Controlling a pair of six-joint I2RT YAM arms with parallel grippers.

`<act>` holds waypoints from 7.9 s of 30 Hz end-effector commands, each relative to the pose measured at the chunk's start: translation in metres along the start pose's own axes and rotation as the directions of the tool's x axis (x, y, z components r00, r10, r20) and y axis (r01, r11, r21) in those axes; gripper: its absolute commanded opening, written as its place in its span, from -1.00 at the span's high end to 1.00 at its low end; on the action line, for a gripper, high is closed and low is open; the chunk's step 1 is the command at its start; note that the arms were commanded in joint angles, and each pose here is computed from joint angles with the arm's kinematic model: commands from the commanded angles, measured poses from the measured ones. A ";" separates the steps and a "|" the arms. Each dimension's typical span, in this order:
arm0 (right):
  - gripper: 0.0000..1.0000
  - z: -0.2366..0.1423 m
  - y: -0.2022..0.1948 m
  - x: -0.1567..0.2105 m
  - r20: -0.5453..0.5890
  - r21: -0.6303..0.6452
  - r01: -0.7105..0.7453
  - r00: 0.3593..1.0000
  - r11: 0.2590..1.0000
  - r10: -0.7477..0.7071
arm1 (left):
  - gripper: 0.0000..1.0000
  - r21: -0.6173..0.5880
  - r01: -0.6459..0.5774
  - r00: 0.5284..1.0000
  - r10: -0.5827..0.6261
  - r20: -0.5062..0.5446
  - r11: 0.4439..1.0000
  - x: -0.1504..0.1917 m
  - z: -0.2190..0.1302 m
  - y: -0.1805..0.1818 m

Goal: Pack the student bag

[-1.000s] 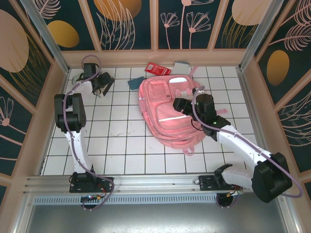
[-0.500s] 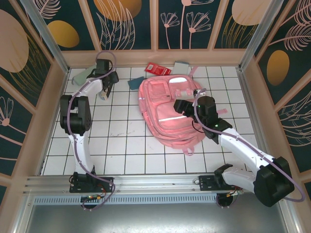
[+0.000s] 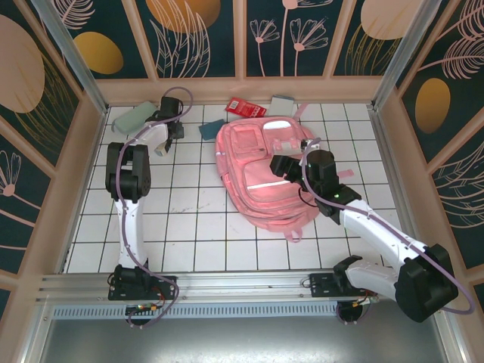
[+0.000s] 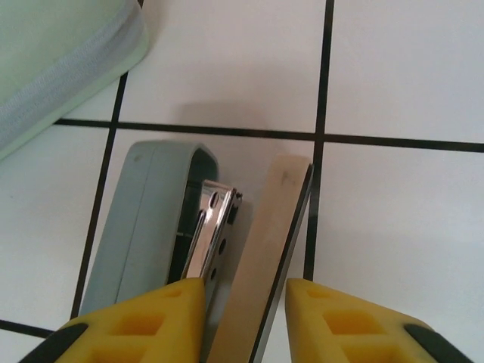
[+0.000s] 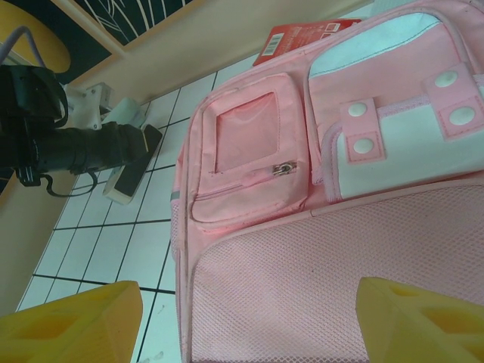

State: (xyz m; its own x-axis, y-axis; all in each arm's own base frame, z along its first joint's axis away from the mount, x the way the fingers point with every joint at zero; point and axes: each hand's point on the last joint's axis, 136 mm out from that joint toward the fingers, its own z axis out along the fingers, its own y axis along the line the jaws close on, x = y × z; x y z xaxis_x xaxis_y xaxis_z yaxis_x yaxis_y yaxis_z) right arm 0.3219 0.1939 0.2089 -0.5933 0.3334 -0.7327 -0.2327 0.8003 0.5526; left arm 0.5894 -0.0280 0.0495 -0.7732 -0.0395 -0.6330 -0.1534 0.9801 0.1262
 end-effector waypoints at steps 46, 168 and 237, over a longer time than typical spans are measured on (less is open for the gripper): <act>-0.44 -0.040 -0.122 0.059 -0.015 0.317 -0.216 0.972 0.924 0.233 | 1.00 0.285 0.187 0.955 -0.242 0.170 0.940 -0.034 -0.151 -0.046; 1.00 0.012 0.050 -0.090 -0.040 -0.233 -0.332 0.942 0.914 0.332 | 1.00 0.293 -0.781 0.607 0.561 0.563 0.552 0.143 -0.301 -0.317; 1.00 -0.023 -0.014 -0.019 -0.061 -0.136 -0.319 0.948 0.938 0.313 | -0.06 0.310 0.269 0.925 -0.335 0.182 0.912 -0.009 -0.138 -0.082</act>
State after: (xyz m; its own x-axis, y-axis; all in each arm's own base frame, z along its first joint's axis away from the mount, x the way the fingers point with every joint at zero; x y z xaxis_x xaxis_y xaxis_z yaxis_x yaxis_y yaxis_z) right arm 0.3140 0.1573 0.1852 -0.7142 0.5586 -0.4217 0.0022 0.6043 0.7967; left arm 0.5038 -0.1386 0.1575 -0.5523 -0.2450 -0.7968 -0.1191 0.9692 -0.2155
